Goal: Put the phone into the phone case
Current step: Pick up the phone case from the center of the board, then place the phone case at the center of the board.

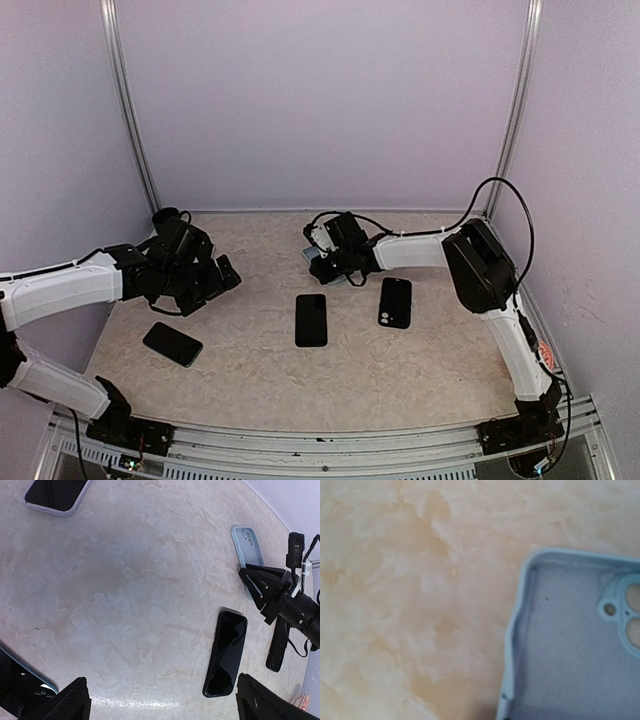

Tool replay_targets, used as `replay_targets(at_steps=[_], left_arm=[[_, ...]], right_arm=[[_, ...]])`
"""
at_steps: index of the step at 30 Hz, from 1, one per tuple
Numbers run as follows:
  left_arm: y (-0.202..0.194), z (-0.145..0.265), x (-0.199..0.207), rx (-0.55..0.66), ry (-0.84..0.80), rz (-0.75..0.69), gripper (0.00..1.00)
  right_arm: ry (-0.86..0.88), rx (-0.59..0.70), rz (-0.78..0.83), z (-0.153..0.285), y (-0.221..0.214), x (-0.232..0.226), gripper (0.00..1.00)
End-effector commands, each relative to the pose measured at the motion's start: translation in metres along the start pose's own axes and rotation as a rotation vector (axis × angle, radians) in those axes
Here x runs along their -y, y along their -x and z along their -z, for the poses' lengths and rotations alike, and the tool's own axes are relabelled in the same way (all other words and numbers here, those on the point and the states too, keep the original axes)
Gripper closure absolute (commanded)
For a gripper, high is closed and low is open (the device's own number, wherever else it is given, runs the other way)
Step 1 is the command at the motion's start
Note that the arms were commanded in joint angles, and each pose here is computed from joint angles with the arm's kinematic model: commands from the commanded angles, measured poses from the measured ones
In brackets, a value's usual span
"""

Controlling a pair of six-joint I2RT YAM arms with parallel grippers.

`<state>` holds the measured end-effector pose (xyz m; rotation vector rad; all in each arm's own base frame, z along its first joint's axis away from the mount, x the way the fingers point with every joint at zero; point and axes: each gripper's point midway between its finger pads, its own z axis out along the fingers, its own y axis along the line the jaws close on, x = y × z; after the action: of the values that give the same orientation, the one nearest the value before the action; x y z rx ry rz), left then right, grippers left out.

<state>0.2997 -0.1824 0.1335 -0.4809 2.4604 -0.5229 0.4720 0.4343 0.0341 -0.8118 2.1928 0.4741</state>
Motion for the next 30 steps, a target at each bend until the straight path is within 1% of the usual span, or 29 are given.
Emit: replay_targets(at_steps=[1, 5, 13, 14, 17, 30], left_arm=[[-0.002, 0.001, -0.010, -0.001, 0.005, -0.006, 0.01], [-0.004, -0.001, -0.012, -0.006, 0.003, -0.003, 0.01], [-0.002, 0.000, -0.014, 0.006, 0.010, 0.001, 0.01], [-0.002, 0.000, -0.015, 0.009, 0.015, 0.001, 0.01], [0.001, 0.003, -0.016, 0.023, 0.016, 0.005, 0.01], [0.008, 0.005, -0.021, 0.050, 0.022, 0.013, 0.01]], right_arm=[[0.012, -0.039, 0.064, -0.008, -0.011, -0.024, 0.88], [0.039, -0.022, 0.126, -0.007, -0.004, -0.053, 1.00], [0.156, 0.027, 0.220, -0.002, 0.010, -0.113, 1.00], [0.175, 0.037, 0.258, 0.000, 0.011, -0.123, 1.00], [0.219, 0.048, 0.303, 0.004, 0.010, -0.145, 1.00], [0.361, 0.051, 0.363, 0.019, -0.007, -0.217, 1.00]])
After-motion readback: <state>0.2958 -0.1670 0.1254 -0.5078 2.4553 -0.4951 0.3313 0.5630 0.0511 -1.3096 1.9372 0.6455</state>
